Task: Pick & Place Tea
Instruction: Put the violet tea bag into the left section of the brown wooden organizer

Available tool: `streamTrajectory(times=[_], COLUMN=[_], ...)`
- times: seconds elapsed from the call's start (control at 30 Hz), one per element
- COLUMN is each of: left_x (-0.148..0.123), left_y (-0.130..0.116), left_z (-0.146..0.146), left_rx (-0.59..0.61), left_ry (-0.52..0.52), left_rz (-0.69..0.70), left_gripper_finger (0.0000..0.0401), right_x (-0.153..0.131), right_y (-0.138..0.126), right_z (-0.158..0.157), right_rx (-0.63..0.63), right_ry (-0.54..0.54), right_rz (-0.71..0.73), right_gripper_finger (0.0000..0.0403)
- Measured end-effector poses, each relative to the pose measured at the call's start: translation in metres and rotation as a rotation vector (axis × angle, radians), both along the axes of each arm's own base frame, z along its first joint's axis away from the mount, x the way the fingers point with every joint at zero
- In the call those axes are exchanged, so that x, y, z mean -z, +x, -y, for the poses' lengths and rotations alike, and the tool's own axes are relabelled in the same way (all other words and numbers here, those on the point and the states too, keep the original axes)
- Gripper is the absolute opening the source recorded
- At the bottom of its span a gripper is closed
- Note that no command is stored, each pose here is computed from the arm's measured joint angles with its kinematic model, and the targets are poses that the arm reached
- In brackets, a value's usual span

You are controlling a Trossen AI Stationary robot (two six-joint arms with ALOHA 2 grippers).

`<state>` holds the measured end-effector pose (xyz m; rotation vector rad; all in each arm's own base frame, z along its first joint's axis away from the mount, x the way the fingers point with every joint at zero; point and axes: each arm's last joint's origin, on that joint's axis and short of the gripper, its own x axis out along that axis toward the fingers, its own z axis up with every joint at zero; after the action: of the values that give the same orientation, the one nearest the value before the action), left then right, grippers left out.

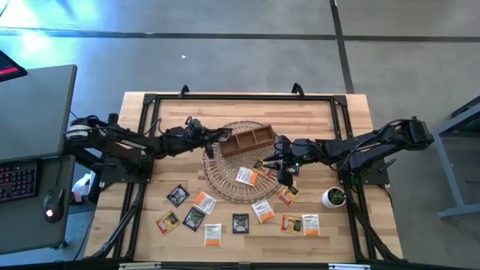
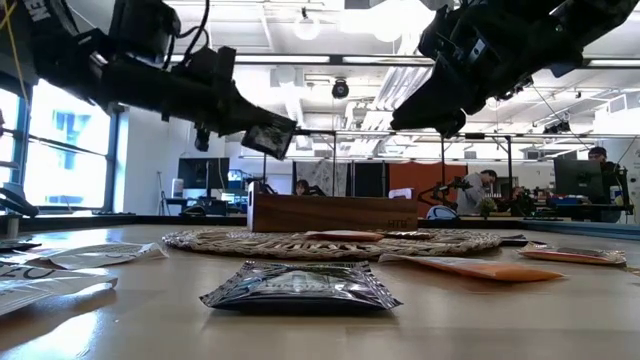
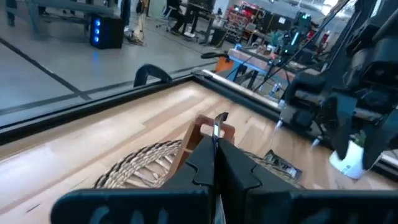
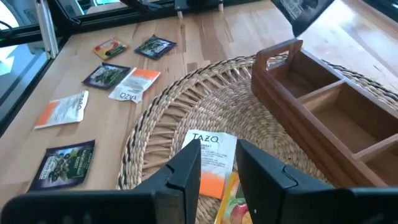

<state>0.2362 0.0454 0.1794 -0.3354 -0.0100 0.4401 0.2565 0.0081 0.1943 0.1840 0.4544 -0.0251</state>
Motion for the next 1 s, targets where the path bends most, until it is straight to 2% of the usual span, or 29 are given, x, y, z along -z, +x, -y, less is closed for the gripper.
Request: streamTrajectory(times=[0.43,0.57,0.73,1.0], left_x=[0.021,0.027,0.032,0.032], left_y=[0.043,0.043,0.042,0.042], left_z=[-0.008,-0.010,-0.010,-0.010], left_rx=[-0.034,-0.102,-0.112,-0.123], left_ry=[-0.016,-0.033,-0.037,-0.035], left_rz=[-0.106,-0.134,-0.188,-0.188], left_gripper_finger=[0.0000,0.0000,0.0000,0.0006], right_x=[-0.001,-0.001,-0.001,-0.001], right_y=[0.001,0.000,0.000,0.000], right_z=[0.000,0.000,0.000,0.000], right_rx=[0.000,0.000,0.000,0.000], right_ry=[0.003,0.003,0.003,0.003], right_rz=[0.015,0.011,0.009,0.009], right_gripper_finger=[0.0099,0.0099,0.0099,0.0099])
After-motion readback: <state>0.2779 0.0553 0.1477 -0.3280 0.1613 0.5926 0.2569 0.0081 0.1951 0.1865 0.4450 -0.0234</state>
